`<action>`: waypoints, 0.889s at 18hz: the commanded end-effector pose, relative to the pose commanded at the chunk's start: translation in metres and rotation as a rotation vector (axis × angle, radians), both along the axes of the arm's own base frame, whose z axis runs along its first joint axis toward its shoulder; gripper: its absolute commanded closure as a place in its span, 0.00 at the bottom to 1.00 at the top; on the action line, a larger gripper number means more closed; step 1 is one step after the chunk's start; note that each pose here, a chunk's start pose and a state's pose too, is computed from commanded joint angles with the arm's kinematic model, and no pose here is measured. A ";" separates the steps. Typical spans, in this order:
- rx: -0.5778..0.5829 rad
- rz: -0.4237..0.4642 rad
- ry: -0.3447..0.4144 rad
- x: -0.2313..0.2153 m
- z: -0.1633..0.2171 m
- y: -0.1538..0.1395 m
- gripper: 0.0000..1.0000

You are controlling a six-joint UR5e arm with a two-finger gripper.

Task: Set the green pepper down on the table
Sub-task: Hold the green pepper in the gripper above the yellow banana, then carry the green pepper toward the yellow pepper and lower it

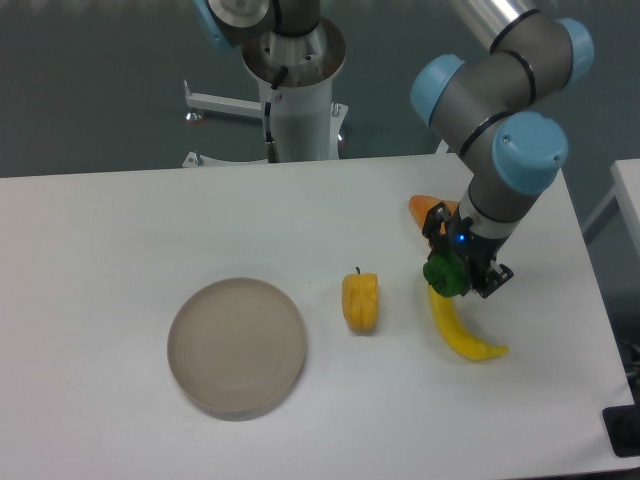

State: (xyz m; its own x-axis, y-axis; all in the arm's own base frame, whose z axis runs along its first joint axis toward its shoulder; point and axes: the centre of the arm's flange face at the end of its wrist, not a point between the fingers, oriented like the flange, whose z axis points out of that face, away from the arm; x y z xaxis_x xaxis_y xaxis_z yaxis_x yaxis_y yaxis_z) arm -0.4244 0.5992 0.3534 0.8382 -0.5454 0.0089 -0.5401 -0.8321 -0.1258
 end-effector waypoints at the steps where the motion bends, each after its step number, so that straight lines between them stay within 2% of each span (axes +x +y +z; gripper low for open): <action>1: 0.008 0.024 0.007 0.005 -0.008 0.011 0.95; 3: 0.028 0.044 0.024 0.011 -0.018 0.027 0.95; 16: 0.067 0.143 0.041 0.030 -0.059 0.078 0.94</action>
